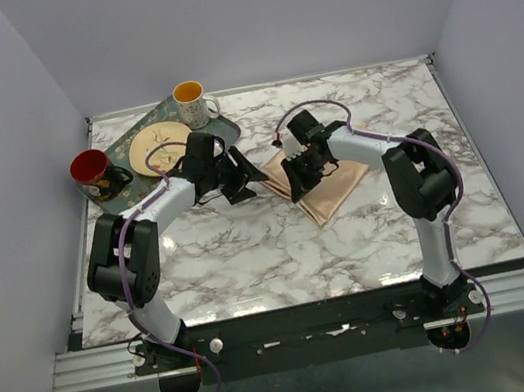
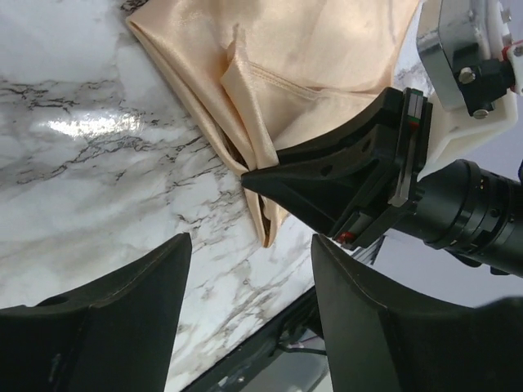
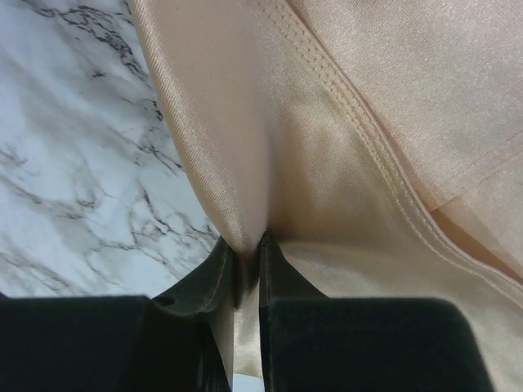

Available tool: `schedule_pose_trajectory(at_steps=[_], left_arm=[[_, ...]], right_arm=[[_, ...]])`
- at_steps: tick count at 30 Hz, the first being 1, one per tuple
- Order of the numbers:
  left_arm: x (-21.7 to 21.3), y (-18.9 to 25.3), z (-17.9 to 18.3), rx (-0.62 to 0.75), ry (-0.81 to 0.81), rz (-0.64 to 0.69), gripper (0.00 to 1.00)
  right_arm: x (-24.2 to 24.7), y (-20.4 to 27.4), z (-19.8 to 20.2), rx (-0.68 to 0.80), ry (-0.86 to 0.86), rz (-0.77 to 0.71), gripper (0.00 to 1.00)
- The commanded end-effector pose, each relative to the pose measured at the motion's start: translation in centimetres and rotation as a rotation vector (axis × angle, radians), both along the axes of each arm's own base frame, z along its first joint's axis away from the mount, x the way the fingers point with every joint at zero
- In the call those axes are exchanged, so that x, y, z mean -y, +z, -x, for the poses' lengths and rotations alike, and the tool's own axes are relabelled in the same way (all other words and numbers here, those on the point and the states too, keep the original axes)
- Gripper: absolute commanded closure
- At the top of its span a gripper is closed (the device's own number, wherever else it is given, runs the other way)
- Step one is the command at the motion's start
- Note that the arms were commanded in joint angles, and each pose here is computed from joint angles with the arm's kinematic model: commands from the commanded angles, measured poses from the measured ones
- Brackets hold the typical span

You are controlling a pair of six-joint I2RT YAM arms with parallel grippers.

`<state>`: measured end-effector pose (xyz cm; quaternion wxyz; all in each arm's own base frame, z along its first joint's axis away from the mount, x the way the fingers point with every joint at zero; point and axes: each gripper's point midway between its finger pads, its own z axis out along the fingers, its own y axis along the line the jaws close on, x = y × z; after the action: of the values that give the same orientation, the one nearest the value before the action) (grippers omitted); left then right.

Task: Fold the napkin, place the utensils inside, and roll it up
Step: Roll the napkin with the utensil

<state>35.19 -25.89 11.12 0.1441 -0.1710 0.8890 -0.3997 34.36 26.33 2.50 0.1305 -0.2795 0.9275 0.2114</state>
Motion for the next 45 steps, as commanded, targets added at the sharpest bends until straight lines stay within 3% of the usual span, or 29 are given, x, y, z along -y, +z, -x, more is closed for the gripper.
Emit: schedule_pose_trajectory(at_steps=[1,6,14,38,45], left_arm=[[0.3,-0.7,-0.9,-0.087,0.086,0.009,0.26],[1.6,-2.3,-1.1,-0.114,0.095,0.012,0.19],[3.3,-3.6,-1.9,-0.091,0.095,-0.006,0.19],[4.4,-8.5,-2.0,-0.189,0.154,-0.117,0.43],[4.7,-10.1,-1.2,-0.188,0.141,-0.166,0.58]], right_arm=[[-1.8,-0.7,2.1,-0.158,-0.032,-0.162,1.0],[-2.0,-0.6,2.2,-0.185,-0.038,-0.206,1.0],[-1.9,-0.8,2.1,-0.186,-0.038,-0.219,0.99],[-2.1,-1.0,1.8,-0.195,-0.04,-0.24,1.0],[-2.1,-1.0,2.0,-0.206,-0.036,-0.251,0.99]])
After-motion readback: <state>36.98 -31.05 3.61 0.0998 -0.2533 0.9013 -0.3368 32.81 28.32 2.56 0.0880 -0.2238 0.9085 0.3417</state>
